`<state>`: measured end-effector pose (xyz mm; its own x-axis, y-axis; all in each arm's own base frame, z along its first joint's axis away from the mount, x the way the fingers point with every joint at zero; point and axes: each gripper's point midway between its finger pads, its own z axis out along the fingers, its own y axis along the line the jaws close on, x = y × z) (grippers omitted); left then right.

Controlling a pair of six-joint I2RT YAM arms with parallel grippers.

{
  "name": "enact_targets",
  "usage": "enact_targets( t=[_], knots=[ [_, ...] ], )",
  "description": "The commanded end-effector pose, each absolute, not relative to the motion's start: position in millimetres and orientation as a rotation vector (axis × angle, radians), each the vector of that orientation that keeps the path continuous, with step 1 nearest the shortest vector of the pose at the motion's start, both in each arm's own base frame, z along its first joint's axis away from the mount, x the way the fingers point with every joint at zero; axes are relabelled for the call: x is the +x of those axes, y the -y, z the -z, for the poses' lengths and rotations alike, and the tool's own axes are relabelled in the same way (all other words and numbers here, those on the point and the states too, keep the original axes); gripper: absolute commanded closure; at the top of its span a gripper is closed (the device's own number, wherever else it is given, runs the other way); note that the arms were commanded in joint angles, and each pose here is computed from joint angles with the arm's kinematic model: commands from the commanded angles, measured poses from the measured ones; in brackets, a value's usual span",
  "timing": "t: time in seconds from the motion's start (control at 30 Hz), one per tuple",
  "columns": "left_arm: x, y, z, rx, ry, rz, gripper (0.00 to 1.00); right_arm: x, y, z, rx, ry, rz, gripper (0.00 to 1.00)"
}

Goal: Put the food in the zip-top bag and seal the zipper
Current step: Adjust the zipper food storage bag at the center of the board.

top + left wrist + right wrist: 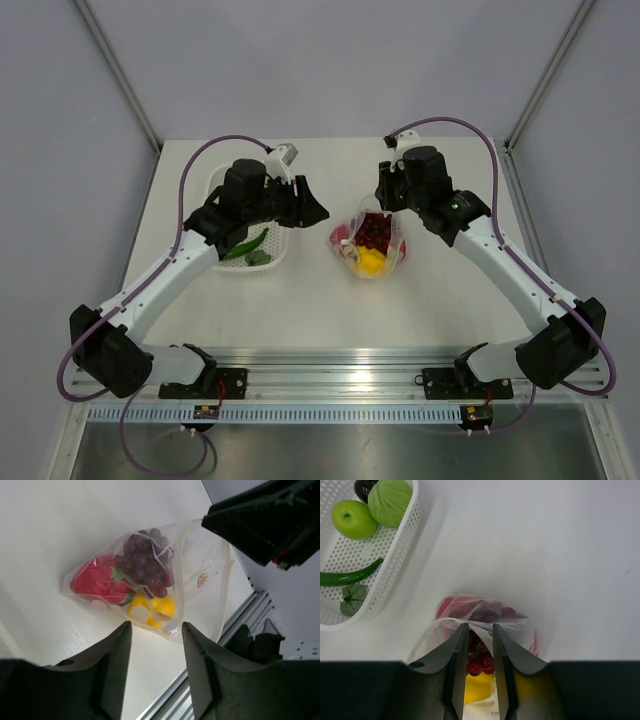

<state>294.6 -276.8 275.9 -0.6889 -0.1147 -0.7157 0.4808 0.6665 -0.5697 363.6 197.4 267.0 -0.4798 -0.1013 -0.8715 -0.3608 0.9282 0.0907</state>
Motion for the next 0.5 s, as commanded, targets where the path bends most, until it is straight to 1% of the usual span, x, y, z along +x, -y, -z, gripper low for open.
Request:
enact_targets(
  t=[0.0, 0.03, 0.07, 0.1, 0.13, 0.23, 0.33, 0.4, 0.47],
  knots=[
    [283.9, 284.5, -288.9, 0.518, -1.934, 1.046, 0.44, 357.3, -193.1, -277.9, -0.303, -2.044, -0.337, 0.68],
    [279.2, 281.3, -268.3, 0.558, -1.935, 1.027, 0.42, 357.2, -191.7, -277.7, -0.299, -2.044, -0.333, 0.68],
    [279.4, 279.0, -264.4, 0.585, -1.894, 1.002, 0.39, 357.5, -192.6, -274.9, -0.302, -2.049, -0.332, 0.69],
    [280.5, 275.6, -276.3, 0.64, -1.768, 0.956, 0.35, 357.4, -192.5, -271.5, -0.304, -2.06, -0.328, 0.72],
    [271.4, 274.5, -256.8, 0.706, -1.748, 0.955, 0.33, 356.8, -192.6, -267.3, -0.313, -2.074, -0.327, 0.73],
    [262.3, 269.5, -256.1, 0.827, -1.504, 0.882, 0.33, 357.9, -193.5, -260.6, -0.319, -2.092, -0.322, 0.78],
    [246.5, 267.4, -258.7, 0.937, -1.308, 0.828, 0.33, 358.6, -195.3, -260.6, -0.319, -2.09, -0.329, 0.79],
    [241.8, 268.7, -258.0, 0.964, -1.211, 0.804, 0.33, 360.3, -196.9, -262.0, -0.319, -2.085, -0.337, 0.79],
    [240.9, 276.4, -255.9, 1.004, -1.176, 0.808, 0.34, 361.5, -199.9, -260.9, -0.323, -2.089, -0.349, 0.79]
  ],
)
